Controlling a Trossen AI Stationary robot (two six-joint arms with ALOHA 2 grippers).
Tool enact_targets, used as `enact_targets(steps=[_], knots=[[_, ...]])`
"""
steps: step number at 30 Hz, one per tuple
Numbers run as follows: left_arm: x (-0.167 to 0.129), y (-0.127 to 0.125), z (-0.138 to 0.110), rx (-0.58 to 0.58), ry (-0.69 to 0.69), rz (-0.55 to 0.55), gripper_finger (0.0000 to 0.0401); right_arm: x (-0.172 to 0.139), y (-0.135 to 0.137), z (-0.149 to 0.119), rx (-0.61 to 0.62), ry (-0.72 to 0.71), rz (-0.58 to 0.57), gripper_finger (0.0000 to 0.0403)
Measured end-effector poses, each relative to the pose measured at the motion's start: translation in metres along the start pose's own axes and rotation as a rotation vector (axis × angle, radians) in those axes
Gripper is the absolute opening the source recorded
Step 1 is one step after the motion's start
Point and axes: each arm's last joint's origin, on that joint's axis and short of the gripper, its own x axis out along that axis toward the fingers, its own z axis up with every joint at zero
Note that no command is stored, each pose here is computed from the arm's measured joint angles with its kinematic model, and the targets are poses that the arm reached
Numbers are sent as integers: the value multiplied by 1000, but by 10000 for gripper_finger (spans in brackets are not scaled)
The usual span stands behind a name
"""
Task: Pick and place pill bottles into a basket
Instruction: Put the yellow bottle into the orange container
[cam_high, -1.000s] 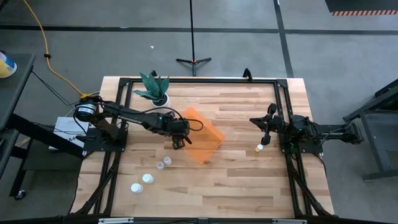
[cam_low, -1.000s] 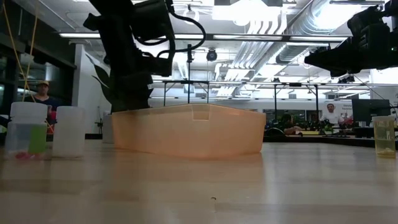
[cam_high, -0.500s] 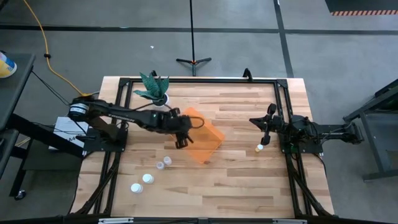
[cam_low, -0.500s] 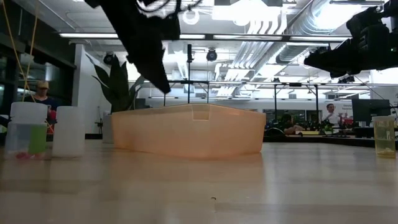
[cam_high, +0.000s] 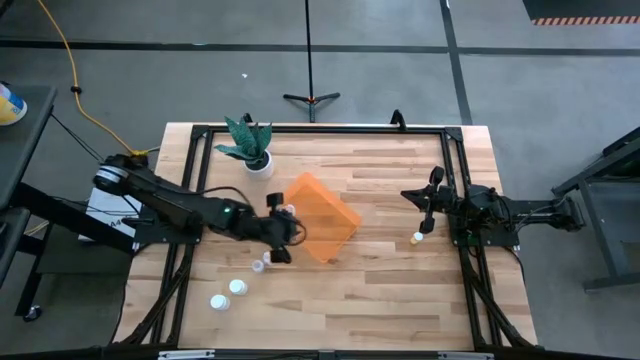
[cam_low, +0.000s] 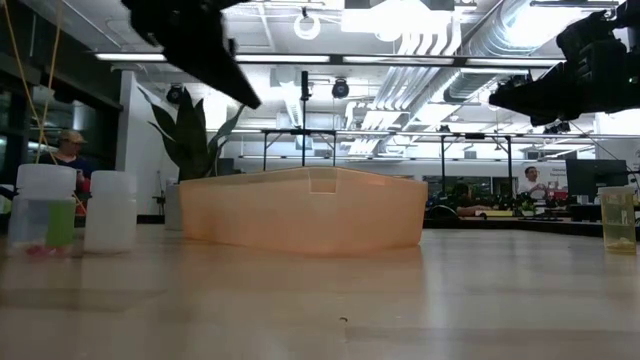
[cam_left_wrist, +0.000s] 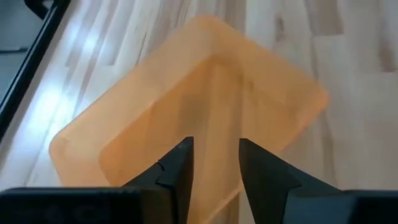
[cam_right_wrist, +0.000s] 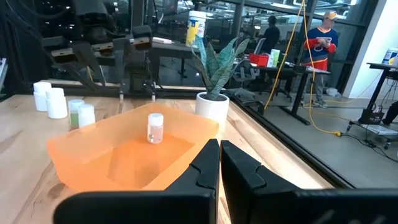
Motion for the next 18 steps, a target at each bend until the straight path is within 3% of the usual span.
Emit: enact_targets(steps=[12,18], knots=[[-39,33,-110,-155,-407,-64,120,1,1,-1,-3,8,9,7],[-61,50,-143,-156,-609,-46,108,1,0,0,24,-1,8,7]])
